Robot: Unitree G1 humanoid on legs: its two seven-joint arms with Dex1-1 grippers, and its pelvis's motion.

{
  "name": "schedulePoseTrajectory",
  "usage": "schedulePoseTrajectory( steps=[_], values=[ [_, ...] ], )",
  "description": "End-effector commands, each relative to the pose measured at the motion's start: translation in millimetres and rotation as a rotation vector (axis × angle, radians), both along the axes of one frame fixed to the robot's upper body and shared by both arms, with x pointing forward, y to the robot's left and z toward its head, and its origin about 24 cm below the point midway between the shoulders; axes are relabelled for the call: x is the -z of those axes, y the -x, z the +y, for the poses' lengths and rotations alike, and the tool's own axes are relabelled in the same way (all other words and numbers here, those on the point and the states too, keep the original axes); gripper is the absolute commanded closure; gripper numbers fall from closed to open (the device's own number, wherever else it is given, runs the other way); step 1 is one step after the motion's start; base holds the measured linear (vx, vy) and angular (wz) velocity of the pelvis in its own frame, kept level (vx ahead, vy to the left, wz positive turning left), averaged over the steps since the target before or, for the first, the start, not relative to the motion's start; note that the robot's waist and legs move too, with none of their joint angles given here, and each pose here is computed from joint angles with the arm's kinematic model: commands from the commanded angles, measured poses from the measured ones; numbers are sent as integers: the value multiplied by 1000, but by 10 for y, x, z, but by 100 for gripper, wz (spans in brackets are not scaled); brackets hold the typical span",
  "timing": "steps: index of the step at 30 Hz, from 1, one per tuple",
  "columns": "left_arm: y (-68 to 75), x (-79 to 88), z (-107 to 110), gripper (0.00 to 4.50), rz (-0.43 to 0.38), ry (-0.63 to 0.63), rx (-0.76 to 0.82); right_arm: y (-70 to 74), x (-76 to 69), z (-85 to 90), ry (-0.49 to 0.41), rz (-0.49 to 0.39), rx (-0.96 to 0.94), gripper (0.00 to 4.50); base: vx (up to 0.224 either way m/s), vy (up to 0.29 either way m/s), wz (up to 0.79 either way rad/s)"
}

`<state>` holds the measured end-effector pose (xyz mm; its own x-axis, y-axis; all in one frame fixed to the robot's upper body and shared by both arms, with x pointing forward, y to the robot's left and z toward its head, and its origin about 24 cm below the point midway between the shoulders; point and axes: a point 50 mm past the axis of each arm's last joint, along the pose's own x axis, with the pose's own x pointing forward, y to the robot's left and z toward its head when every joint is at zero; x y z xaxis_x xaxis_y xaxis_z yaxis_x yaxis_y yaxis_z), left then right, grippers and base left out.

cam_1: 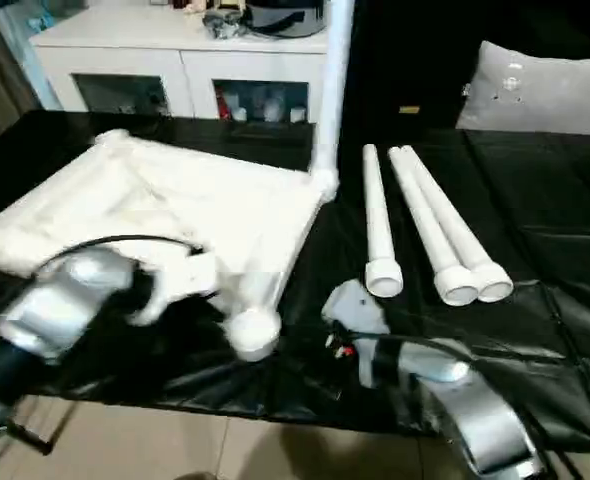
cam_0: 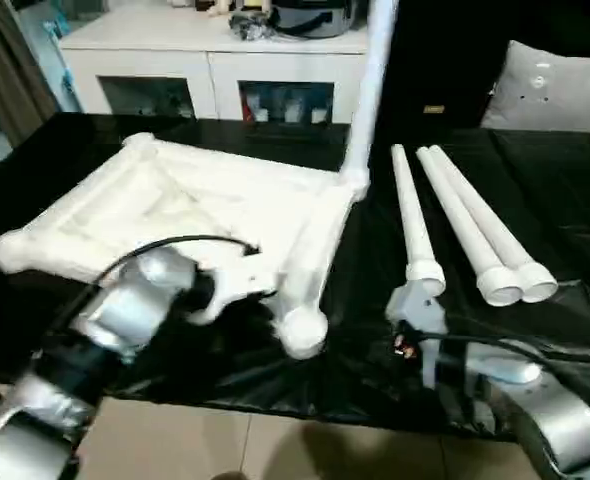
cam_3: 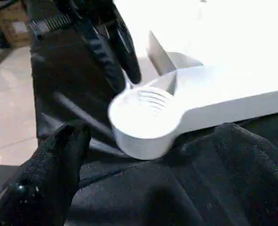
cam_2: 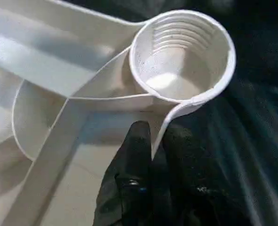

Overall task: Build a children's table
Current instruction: Rotate table base

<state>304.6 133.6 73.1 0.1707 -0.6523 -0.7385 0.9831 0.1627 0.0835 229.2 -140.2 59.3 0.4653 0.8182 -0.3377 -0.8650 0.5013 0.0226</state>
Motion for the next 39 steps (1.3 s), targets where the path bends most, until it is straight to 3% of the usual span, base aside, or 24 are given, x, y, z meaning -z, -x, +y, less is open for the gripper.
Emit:
schedulePoseTrajectory(
  steps=[1, 3, 13, 18, 21, 24, 26, 28, 38, 39],
  values=[
    [-26, 167, 107, 420, 22, -57, -133, -28, -92, -1, -22, -32, -2, 0, 0, 0, 0],
    [-94, 196, 35, 425, -14, -42, -212, -31, -101, -10, -27, -34, 0, 0, 0, 0, 0],
    [-134, 256, -158, 434, -36, -12, -350, -74, -98, -19, -25, -46, 52, 0, 0, 0, 0],
    [-34, 203, -282, 438, -50, 28, -219, -155, -115, -71, -23, -68, 127, 0, 0, 0, 0],
    [32, 183, -265, 445, -123, -5, -51, -185, -125, -95, -18, -77, 139, 0, 0, 0, 0],
    [9, 179, -231, 448, -154, -36, -52, -184, -128, -87, -18, -78, 132, 0, 0, 0, 0],
    [-14, 116, -254, 448, -160, 29, -57, -187, -132, -86, -21, -80, 134, 0, 52, -7, 6],
    [-12, 94, -261, 392, -154, 50, -56, -188, -133, -87, -22, -80, 135, 0, 26, -5, 3],
    [-47, 5, -137, 330, -153, 69, 47, -133, -121, -119, -25, -54, 99, 0, 0, 0, 0],
    [-57, 5, -130, 303, -155, 67, 51, -128, -119, -120, -24, -53, 97, 0, 0, 0, 0]
  ],
)
